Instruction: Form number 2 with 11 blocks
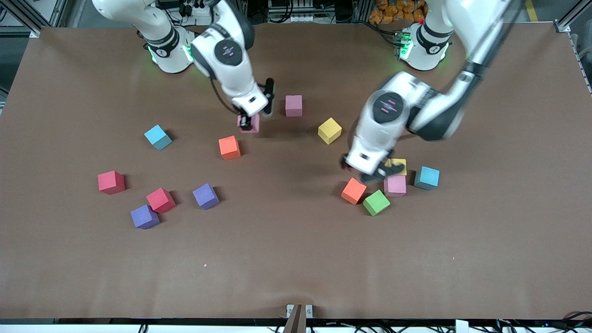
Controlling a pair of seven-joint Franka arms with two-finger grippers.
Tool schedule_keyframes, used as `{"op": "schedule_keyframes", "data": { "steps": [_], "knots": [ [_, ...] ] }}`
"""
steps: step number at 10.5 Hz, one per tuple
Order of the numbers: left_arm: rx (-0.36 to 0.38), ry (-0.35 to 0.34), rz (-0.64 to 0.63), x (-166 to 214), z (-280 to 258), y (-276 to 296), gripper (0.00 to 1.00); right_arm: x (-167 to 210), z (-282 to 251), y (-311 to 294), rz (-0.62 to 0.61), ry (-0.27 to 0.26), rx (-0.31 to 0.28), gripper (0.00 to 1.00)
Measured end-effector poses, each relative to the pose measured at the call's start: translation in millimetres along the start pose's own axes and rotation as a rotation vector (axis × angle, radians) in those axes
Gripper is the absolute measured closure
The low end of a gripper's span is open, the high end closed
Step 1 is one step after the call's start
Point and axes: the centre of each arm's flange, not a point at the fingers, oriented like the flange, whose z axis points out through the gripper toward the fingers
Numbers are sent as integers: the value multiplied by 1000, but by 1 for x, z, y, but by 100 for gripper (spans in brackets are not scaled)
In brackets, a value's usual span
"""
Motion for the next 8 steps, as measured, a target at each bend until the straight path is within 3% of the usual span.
{"op": "schedule_keyframes", "data": {
  "steps": [3, 8],
  "knots": [
    [-9, -52, 96, 55, 31, -78, 0, 19, 23, -27, -1, -39, 32, 41],
    [2, -113, 168, 57, 92, -69, 0, 49, 69, -57, 5, -40, 29, 41]
  ]
}}
